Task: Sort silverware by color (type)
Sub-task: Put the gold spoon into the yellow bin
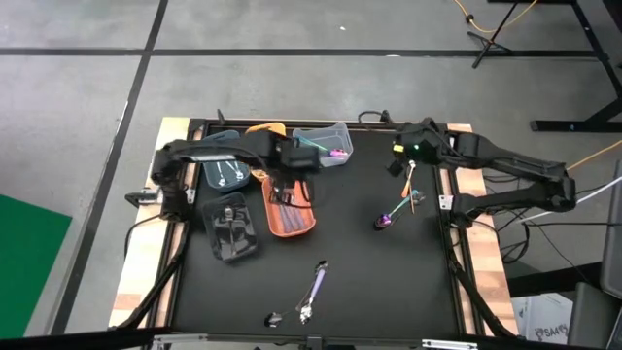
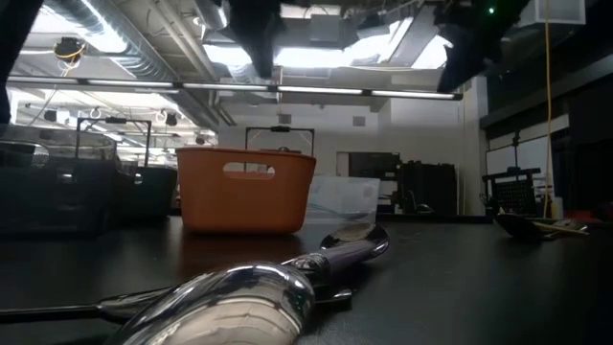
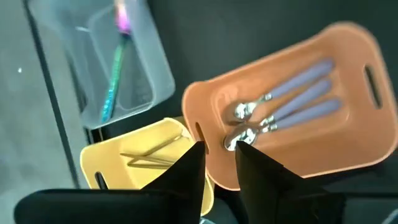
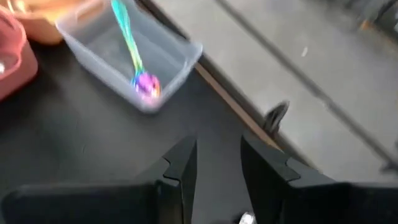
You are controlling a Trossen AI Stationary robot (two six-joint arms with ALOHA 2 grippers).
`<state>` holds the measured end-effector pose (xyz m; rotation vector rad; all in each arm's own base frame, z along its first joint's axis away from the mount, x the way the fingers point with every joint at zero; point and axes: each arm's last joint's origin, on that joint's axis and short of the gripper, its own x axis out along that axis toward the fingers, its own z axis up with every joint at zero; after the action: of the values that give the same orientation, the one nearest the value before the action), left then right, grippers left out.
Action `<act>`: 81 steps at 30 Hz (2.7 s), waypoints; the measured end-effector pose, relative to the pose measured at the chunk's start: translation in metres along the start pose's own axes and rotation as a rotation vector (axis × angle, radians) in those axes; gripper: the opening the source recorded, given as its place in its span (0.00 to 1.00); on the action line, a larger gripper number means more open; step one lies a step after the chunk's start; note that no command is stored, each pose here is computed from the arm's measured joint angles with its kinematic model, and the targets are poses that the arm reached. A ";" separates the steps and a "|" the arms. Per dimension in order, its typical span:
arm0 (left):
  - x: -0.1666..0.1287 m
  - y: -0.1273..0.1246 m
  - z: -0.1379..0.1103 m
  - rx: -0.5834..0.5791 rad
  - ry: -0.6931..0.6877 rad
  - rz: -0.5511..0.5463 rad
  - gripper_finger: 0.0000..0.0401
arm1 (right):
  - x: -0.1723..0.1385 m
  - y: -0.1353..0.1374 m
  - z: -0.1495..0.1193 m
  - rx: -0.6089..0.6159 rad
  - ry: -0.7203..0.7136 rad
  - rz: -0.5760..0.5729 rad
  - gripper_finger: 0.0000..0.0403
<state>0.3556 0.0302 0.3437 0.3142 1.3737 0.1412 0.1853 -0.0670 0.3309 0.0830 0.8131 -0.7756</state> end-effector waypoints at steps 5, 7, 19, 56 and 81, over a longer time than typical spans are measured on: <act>-0.025 0.000 -0.023 -0.129 -0.131 0.020 0.21 | 0.003 -0.009 -0.013 0.088 0.150 -0.009 0.27; -0.029 -0.003 -0.033 -0.163 -0.182 0.022 0.21 | 0.004 -0.010 -0.019 0.121 0.197 -0.024 0.27; -0.004 -0.034 -0.069 -0.243 -0.299 0.003 0.21 | 0.043 0.005 -0.083 0.285 0.510 0.030 0.27; 0.027 -0.046 -0.063 -0.244 -0.360 0.003 0.21 | 0.092 0.015 -0.165 0.430 0.560 -0.092 0.27; 0.026 -0.045 -0.059 -0.256 -0.401 0.006 0.21 | 0.093 0.014 -0.166 0.422 0.535 -0.127 0.27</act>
<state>0.2993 0.0029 0.2964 0.1225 0.9444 0.2430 0.1315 -0.0539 0.1488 0.6421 1.1538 -1.0568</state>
